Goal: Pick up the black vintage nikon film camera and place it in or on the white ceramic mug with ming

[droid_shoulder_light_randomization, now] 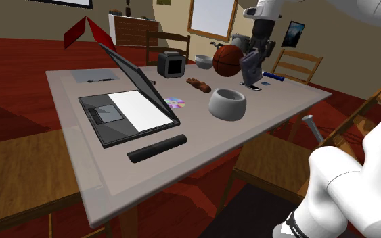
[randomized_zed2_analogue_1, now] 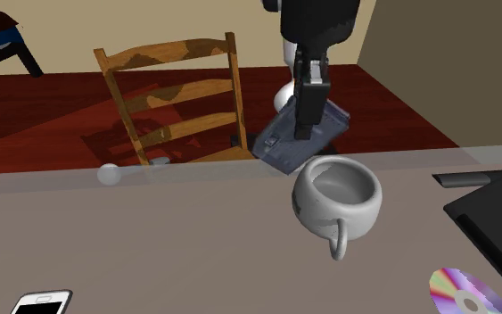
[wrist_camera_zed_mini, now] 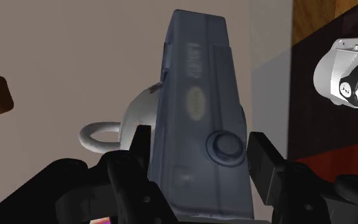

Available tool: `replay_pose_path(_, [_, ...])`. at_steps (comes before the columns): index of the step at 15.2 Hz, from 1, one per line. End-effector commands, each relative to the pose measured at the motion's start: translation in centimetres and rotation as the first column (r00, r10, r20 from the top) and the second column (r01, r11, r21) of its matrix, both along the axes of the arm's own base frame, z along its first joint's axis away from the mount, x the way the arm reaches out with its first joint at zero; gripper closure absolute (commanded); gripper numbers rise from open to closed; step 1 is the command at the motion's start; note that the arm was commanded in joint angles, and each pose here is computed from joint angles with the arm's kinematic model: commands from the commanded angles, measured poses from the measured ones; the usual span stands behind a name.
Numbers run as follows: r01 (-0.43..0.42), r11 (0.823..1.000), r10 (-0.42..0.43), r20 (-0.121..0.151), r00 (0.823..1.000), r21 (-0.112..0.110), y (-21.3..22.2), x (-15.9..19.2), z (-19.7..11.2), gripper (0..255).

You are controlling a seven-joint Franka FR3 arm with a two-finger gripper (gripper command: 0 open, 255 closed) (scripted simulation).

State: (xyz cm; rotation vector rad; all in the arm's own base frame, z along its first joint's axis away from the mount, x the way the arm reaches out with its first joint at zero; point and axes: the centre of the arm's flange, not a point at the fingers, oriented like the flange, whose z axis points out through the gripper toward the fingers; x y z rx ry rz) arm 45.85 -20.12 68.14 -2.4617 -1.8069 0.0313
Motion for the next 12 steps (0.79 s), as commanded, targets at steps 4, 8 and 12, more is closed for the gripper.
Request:
replay_pose_path(4, [0.002, 1.0, -0.002, 0.0, 1.0, 0.0, 6.2, 2.4, 0.1, 255])
replay_pose_path(8, [0.002, 1.0, -0.002, 0.0, 1.0, 0.0, 9.7, 3.8, -0.3, 255])
replay_pose_path(12, [0.002, 1.0, -0.002, 0.0, 1.0, 0.0, 9.7, 3.8, -2.4, 255])
